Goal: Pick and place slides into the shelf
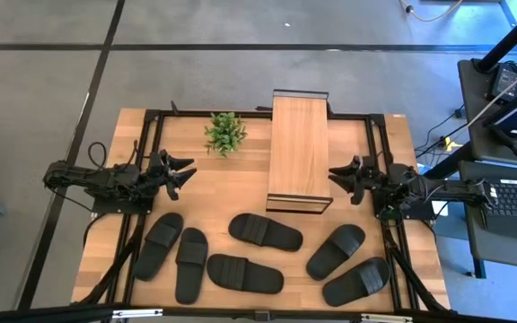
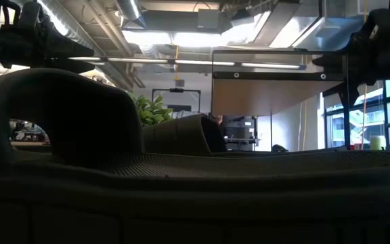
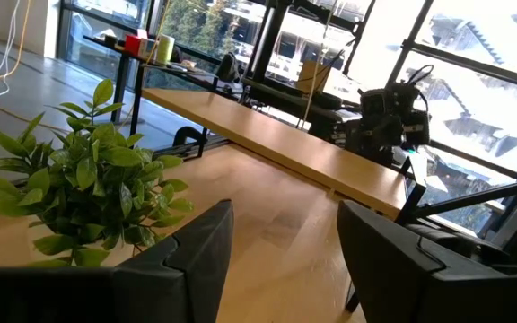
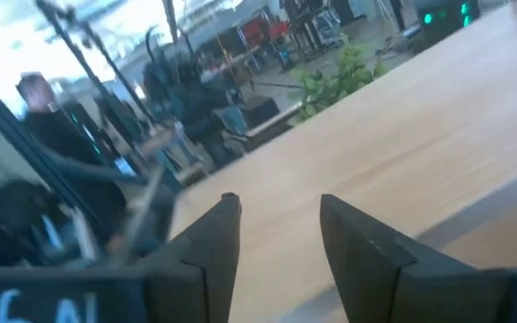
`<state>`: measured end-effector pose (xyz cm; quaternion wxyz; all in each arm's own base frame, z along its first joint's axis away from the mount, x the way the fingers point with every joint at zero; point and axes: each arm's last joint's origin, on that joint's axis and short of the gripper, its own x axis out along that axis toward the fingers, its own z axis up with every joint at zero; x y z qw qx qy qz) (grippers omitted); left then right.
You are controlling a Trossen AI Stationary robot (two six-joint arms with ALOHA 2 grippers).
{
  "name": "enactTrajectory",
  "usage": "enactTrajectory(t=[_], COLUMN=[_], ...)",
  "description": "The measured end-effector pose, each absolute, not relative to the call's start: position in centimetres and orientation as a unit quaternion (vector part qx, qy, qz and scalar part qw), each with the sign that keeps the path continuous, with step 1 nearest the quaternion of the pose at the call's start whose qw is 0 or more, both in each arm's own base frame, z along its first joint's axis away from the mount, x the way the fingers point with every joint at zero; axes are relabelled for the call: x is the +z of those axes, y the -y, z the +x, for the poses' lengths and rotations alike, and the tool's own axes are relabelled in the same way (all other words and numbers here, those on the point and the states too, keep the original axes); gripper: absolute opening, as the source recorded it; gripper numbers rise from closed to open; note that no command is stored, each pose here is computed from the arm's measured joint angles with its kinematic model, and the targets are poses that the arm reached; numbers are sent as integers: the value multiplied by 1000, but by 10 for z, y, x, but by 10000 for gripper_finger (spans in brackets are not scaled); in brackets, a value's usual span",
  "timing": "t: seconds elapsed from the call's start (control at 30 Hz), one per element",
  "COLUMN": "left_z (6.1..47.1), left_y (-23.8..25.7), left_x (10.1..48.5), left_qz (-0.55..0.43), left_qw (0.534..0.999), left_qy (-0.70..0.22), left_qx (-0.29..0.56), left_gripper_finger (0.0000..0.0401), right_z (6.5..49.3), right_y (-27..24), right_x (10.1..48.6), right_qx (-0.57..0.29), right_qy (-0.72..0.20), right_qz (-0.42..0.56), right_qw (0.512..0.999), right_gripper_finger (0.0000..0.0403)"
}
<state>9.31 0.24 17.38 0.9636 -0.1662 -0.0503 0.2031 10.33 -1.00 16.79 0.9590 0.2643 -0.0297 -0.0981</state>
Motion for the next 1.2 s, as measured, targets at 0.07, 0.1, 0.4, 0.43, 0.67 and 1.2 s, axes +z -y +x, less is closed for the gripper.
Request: enactTrajectory(t=[0.07, 0.1, 0.4, 0.43, 0.67, 1.2], left_z=[93, 93, 93, 93, 93, 93], left_y=[-2, -2, -2, -2, -2, -2], left_x=[174, 174, 174, 174, 174, 174], left_qz=[-166, -166, -166, -166, -166, -166], left_qw=[964, 964, 964, 964, 964, 964], left_qy=[50, 50, 50, 50, 50, 50], left_qx=[203, 203, 203, 203, 203, 203], left_gripper_finger=[195, 195, 195, 195, 195, 195], right_z=[103, 103, 103, 103, 102, 99], right_y=[10, 10, 10, 10, 10, 10], right_x=[169, 169, 178, 179, 184, 197], right_qx=[-95, -94, -83, -82, -78, -54], right_qy=[37, 38, 84, 90, 113, 178], right_qz=[286, 292, 305, 295, 269, 288], right_qw=[953, 951, 945, 948, 953, 939], right_gripper_finger=[156, 156, 156, 156, 156, 290])
